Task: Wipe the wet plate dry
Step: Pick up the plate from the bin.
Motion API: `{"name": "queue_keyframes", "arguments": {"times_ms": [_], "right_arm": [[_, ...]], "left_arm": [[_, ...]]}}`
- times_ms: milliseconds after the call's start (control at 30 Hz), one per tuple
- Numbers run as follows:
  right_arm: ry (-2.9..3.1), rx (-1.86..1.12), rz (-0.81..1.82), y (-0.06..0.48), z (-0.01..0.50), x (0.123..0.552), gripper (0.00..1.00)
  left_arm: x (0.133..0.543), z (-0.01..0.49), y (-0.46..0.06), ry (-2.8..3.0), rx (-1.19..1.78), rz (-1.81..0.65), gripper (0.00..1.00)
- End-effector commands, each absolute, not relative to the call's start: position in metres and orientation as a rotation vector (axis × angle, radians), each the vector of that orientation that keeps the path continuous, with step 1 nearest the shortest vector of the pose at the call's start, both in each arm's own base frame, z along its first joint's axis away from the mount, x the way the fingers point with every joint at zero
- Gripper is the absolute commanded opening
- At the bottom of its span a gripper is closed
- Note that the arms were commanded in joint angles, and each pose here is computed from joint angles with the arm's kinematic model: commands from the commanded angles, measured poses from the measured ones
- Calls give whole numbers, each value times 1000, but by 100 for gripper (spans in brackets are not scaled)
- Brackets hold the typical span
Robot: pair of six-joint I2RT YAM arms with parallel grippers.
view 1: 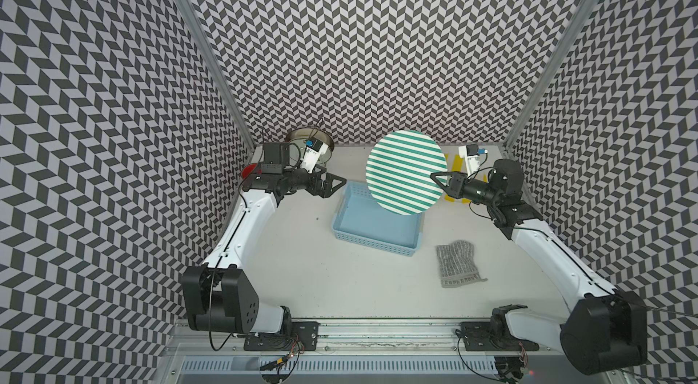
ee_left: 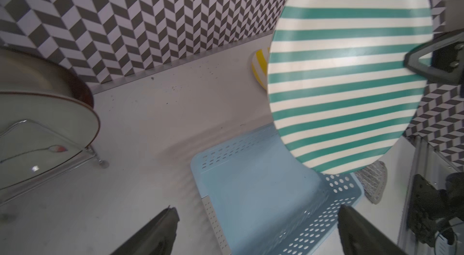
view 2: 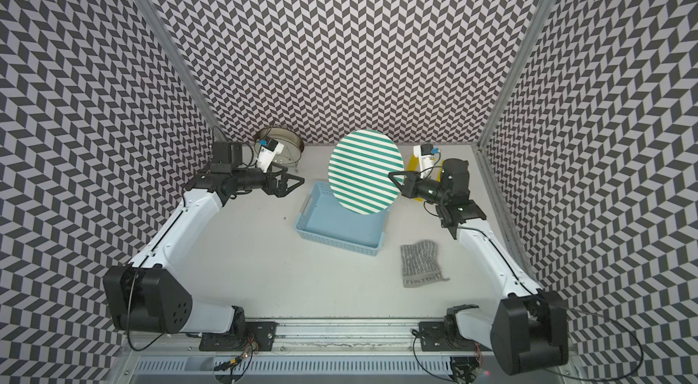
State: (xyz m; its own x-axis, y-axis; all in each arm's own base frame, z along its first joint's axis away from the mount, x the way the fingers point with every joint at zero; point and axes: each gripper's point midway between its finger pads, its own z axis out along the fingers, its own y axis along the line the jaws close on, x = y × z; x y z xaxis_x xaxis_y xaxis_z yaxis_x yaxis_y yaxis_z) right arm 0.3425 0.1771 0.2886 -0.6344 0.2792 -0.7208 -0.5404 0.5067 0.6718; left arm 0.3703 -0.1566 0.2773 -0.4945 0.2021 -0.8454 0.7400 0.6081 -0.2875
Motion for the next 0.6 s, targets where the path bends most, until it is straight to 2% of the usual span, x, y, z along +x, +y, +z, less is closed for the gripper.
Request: {"name": "queue_keyframes", "arguments": {"times_ms": [0,133,333,567], "right_arm": [[1696,-403,1326,189,335,313,0],[1654,-486,1405,197,334,290,0],[1626,-608,1449,219,334,269,0],[1625,-645,1455,231,331,268,0]], "left_arm": [[338,284,-181,1946,884,-1103,100],[312,284,-194,1875,997,-1250,100],[291,283,-210,1826,1092,-1314,100],[277,290,-221,1783,1141,-1356,97]]}}
